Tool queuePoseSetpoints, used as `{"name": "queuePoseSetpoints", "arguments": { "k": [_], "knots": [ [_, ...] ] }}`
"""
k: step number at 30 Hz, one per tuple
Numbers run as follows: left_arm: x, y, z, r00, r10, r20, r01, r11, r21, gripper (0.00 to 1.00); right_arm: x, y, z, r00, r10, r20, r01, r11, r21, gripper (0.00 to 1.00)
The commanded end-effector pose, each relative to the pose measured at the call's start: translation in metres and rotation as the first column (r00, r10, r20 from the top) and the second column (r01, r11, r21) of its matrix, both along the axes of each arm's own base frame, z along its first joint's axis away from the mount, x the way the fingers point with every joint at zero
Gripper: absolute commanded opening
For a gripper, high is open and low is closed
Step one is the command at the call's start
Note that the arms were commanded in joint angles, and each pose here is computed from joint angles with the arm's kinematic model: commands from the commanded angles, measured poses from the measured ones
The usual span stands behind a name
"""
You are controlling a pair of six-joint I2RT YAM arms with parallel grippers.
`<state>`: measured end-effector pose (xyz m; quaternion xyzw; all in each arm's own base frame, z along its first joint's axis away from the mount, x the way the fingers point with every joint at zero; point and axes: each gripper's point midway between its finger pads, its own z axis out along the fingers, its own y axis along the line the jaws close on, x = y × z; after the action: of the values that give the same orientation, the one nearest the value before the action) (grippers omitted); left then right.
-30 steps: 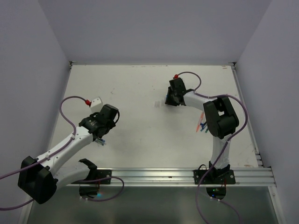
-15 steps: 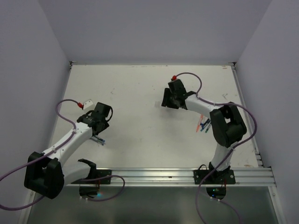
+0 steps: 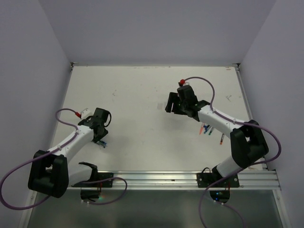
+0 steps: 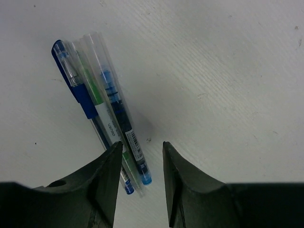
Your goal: Open the pen caps
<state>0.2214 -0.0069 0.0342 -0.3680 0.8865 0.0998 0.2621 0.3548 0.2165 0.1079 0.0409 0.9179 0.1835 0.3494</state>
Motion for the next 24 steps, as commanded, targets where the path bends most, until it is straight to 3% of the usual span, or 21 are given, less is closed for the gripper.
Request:
{"name": "queuePoseSetpoints", "arguments": {
  "k": [1, 7, 24],
  "knots": [
    [0.008, 0.006, 0.001, 0.998, 0.048, 0.051, -0.049, 0.999, 0.005, 0.43, -0.004, 0.0, 0.015, 0.999, 0.018, 0.043, -0.019, 1.0, 0.01, 0.69],
    [0.009, 0.01, -0.004, 0.997, 0.056, 0.046, -0.056, 0.998, 0.009, 0.43, -0.007, -0.005, 0.026, 0.997, 0.019, 0.069, -0.019, 1.0, -0.002, 0.82],
    [0.017, 0.012, -0.012, 0.998, 0.049, 0.037, -0.049, 0.999, 0.012, 0.42, -0.017, -0.015, 0.048, 0.991, 0.015, 0.132, -0.016, 1.0, 0.004, 0.8]
  ]
}}
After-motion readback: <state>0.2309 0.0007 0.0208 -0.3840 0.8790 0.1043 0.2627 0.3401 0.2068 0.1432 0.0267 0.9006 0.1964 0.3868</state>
